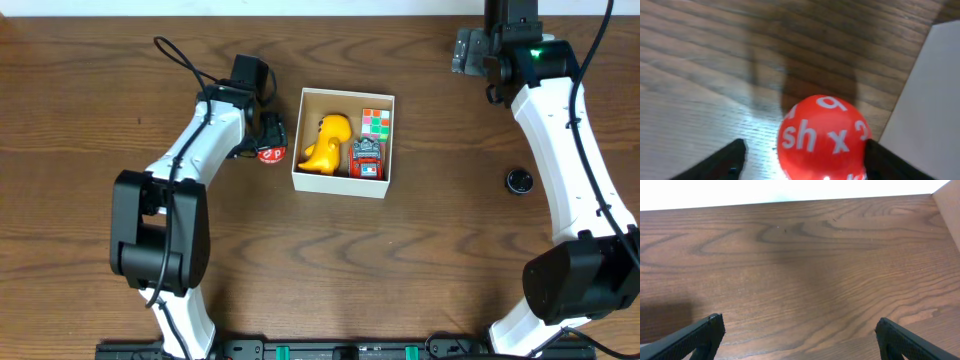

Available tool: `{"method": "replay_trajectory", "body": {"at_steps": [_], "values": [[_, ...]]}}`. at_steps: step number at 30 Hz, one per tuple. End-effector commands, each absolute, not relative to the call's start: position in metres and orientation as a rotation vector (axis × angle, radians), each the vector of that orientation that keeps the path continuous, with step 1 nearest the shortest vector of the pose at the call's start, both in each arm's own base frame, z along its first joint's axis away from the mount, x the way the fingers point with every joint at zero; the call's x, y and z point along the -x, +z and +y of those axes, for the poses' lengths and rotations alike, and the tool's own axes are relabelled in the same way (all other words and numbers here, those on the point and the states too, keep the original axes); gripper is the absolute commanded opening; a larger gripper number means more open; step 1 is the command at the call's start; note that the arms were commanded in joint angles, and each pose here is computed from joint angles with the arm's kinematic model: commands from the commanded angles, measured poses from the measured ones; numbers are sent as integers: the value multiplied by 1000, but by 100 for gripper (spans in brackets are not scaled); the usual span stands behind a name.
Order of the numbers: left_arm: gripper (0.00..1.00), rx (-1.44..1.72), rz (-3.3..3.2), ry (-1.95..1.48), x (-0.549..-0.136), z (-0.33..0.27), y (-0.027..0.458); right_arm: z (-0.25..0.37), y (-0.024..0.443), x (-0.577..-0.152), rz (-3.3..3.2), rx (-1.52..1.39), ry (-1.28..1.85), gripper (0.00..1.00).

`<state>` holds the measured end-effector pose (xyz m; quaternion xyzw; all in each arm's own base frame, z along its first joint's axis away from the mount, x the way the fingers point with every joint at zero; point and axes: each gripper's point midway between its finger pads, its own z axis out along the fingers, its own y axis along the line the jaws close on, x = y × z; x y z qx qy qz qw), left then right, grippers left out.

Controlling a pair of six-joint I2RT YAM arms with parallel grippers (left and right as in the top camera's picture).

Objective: Pack container
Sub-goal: 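Raise left gripper out of the box and swing it toward the upper left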

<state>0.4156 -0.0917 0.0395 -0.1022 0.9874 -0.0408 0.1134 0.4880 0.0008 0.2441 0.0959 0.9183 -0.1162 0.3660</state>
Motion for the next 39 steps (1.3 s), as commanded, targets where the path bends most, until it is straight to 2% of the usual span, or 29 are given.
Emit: {"method": "replay_trajectory", "body": {"at_steps": [1, 6, 9, 11, 15, 19, 26, 31, 35, 39], "values": [[60, 321, 2958, -25, -405, -79, 17, 0, 245, -488, 2355, -266, -303, 99], [28, 321, 2957, -25, -405, -79, 17, 0, 245, -488, 2355, -266, -303, 99], [12, 318, 2958, -24, -405, -79, 17, 0, 245, -488, 2355, -266, -303, 99], [6, 286, 2960, -21, -406, -79, 18, 0, 245, -488, 2355, -266, -303, 99], [6, 167, 2950, 0, -412, -75, 27, 0, 245, -488, 2355, -266, -303, 99], [6, 174, 2890, -19, -421, -71, 61, 0, 245, -488, 2355, -266, -303, 99], [6, 127, 2627, -196, -437, -91, 173, 0, 245, -488, 2355, -266, -303, 99], [6, -122, 2439, -410, -433, -140, 237, -1, 245, -488, 2355, -267, -303, 99], [6, -336, 2353, -506, -425, -183, 252, 0, 245, -488, 2355, -266, -303, 99], [6, -548, 2311, -497, -416, -218, 245, 0, 245, -488, 2355, -266, -303, 99]]}}
